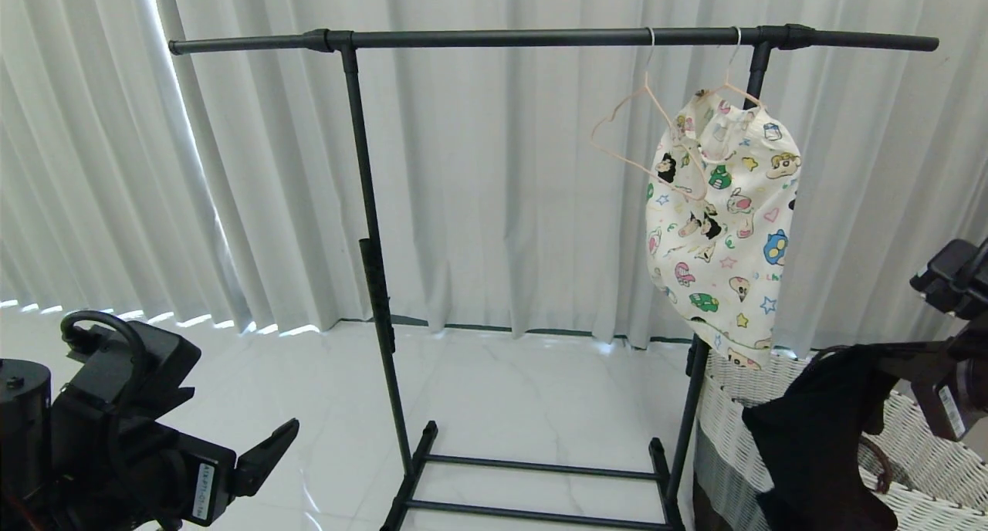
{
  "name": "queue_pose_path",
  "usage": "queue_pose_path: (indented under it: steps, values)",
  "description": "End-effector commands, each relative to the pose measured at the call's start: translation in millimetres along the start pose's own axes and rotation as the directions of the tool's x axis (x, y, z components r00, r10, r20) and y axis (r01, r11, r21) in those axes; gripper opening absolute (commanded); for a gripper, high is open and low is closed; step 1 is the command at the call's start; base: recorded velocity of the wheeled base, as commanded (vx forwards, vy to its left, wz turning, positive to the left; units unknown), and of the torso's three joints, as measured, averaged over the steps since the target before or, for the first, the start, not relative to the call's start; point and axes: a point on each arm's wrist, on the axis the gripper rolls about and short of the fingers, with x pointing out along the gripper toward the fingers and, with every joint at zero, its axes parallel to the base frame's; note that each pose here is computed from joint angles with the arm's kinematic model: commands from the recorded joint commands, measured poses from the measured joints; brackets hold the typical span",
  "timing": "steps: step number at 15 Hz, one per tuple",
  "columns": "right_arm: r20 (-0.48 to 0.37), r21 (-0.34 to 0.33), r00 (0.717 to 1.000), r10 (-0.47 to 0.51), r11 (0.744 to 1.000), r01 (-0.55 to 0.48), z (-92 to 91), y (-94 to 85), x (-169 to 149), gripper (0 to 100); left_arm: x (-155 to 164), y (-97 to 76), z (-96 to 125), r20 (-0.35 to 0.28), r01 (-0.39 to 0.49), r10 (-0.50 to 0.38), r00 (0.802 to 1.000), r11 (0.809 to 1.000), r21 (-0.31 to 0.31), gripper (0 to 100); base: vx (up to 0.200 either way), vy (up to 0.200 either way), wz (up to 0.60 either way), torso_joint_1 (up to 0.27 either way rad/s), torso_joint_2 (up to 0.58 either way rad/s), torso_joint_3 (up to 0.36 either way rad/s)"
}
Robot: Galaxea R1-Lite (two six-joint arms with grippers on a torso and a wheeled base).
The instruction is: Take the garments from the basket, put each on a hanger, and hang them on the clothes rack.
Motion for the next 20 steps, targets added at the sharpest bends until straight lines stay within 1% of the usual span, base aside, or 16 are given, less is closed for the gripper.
queue_pose_path:
  steps: [1,2,3,5,6,7,8,10,11,12,13,14,15,17,18,20]
  values:
    - [0.076,-0.038,0.995,0.07,0.997,-0.067,25.3,10.1,-2,0,-1,-4.9,1,0.009,0.031,-0.031,0.999,0.999,0.017,100,0.0,0.0,0.0,0.0,0.0,0.0]
    - [0.083,-0.048,0.991,0.105,0.994,-0.101,33.0,14.8,3,0,-3,-8.9,2,0.023,0.059,-0.06,0.998,0.998,0.029,100,0.0,0.0,0.0,0.0,0.0,0.0]
    - [0.094,-0.064,0.985,0.144,0.988,-0.138,43.3,20.7,10,0,-5,-14.7,8,0.059,0.102,-0.104,0.993,0.994,0.038,100,0.0,0.0,0.0,0.0,0.0,0.0]
    - [0.103,-0.1,0.971,0.216,0.973,-0.206,64.3,33.5,29,0,-7,-25.0,23,0.135,0.217,-0.221,0.966,0.975,0.045,100,0.0,0.0,0.0,0.0,0.0,0.0]
    - [0.115,-0.106,0.958,0.261,0.963,-0.249,77.9,44.1,40,0,-8,-30.0,31,0.165,0.294,-0.296,0.941,0.955,0.037,100,0.0,0.0,0.0,0.0,0.0,0.0]
    - [0.129,-0.103,0.943,0.307,0.95,-0.295,90.8,56.8,47,0,-12,-35.4,37,0.19,0.359,-0.363,0.912,0.932,0.058,100,0.0,0.0,0.0,0.0,0.0,0.0]
    - [0.141,-0.101,0.927,0.347,0.937,-0.335,103.1,69.8,54,0,-14,-40.9,40,0.197,0.404,-0.412,0.889,0.911,0.084,100,0.0,0.0,0.0,0.0,0.0,0.0]
    - [0.156,-0.127,0.902,0.402,0.914,-0.385,123.8,91.2,69,0,-17,-55.2,37,0.174,0.478,-0.495,0.851,0.868,0.133,100,0.0,0.0,0.0,0.0,0.0,0.0]
    - [0.167,-0.144,0.889,0.426,0.903,-0.406,132.5,101.4,73,0,-21,-61.9,39,0.174,0.541,-0.562,0.808,0.826,0.157,100,0.0,0.0,0.0,0.0,0.0,0.0]
    - [0.177,-0.149,0.873,0.454,0.889,-0.432,139.6,112.4,73,0,-22,-65.9,44,0.178,0.612,-0.636,0.751,0.771,0.176,100,0.0,0.0,0.0,0.0,0.0,0.0]
    - [0.187,-0.15,0.856,0.482,0.875,-0.46,144.9,123.3,71,0,-21,-68.8,48,0.172,0.66,-0.686,0.707,0.727,0.189,100,0.0,0.0,0.0,0.0,0.0,0.0]
    - [0.19,-0.155,0.844,0.501,0.865,-0.478,147.2,130.6,69,0,-17,-72.3,49,0.154,0.676,-0.701,0.697,0.713,0.188,100,0.0,0.0,0.0,0.0,0.0,0.0]
    - [0.19,-0.165,0.834,0.519,0.854,-0.494,147.7,137.2,66,0,-10,-77.5,51,0.131,0.683,-0.702,0.7,0.711,0.168,100,0.0,0.0,0.0,0.0,0.0,0.0]
    - [0.187,-0.173,0.817,0.546,0.837,-0.52,147.7,147.2,61,0,4,-90.4,66,0.119,0.706,-0.71,0.694,0.704,0.079,100,0.0,0.0,0.0,0.0,0.0,0.0]
    - [0.186,-0.172,0.81,0.557,0.83,-0.531,147.9,151.3,60,0,14,-101.2,72,0.096,0.715,-0.714,0.694,0.699,0.032,100,0.0,0.0,0.0,0.0,0.0,0.0]
    - [0.182,-0.179,0.802,0.568,0.822,-0.541,147.9,156.3,59,0,31,-114.4,79,0.067,0.714,-0.712,0.699,0.699,-0.038,100,0.0,0.0,0.0,0.0,0.0,0.0]
